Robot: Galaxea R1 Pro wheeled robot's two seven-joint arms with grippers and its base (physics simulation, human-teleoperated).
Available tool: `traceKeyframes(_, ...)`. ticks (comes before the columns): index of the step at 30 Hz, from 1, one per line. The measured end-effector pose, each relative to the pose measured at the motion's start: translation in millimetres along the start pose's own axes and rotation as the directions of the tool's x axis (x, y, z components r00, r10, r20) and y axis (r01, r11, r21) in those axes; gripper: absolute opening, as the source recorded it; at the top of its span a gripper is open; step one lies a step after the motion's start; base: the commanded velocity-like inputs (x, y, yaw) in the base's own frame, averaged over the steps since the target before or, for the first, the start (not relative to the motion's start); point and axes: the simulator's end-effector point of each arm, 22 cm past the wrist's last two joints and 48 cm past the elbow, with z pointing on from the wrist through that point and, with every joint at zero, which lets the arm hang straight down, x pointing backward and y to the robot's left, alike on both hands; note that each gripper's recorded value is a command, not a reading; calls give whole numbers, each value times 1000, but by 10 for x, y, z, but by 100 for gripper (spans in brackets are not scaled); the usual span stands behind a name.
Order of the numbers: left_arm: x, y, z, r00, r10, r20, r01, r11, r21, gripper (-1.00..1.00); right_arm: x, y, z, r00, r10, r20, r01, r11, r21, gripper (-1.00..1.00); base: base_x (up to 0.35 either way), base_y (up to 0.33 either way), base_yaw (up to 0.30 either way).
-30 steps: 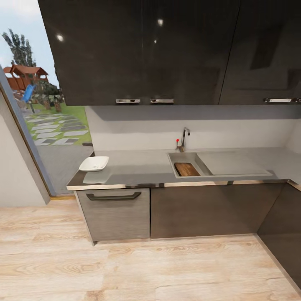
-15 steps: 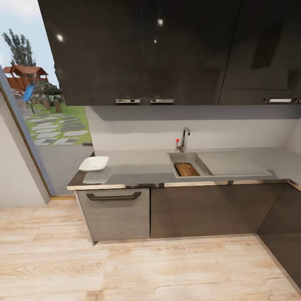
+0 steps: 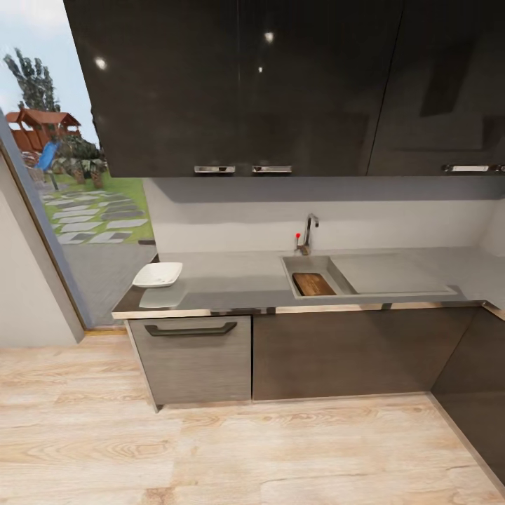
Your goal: In the kitchen, take the Vidalia onion out of the sink, dice it on the chopping board with the paring knife, put the diced onion into the bowl on the countertop, then place both the paring knife and the chopping board into the sink.
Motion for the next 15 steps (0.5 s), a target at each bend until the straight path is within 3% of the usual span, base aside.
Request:
traceKeyframes(1, 1, 0, 0, 1000, 0, 0, 0, 1000, 0, 100, -95, 2, -1, 999, 3, 42, -3, 1000, -1, 100, 0, 0, 0)
traceKeyframes(4, 2, 0, 0, 1000, 0, 0, 0, 1000, 0, 100, -196, 4, -8, 996, 7, 87, -7, 1000, -1, 100, 0, 0, 0)
traceKeyframes(15, -1, 0, 0, 1000, 0, 1, 0, 1000, 0, 100, -223, 4, -10, 995, 9, 99, -9, 1000, -2, 100, 0, 0, 0)
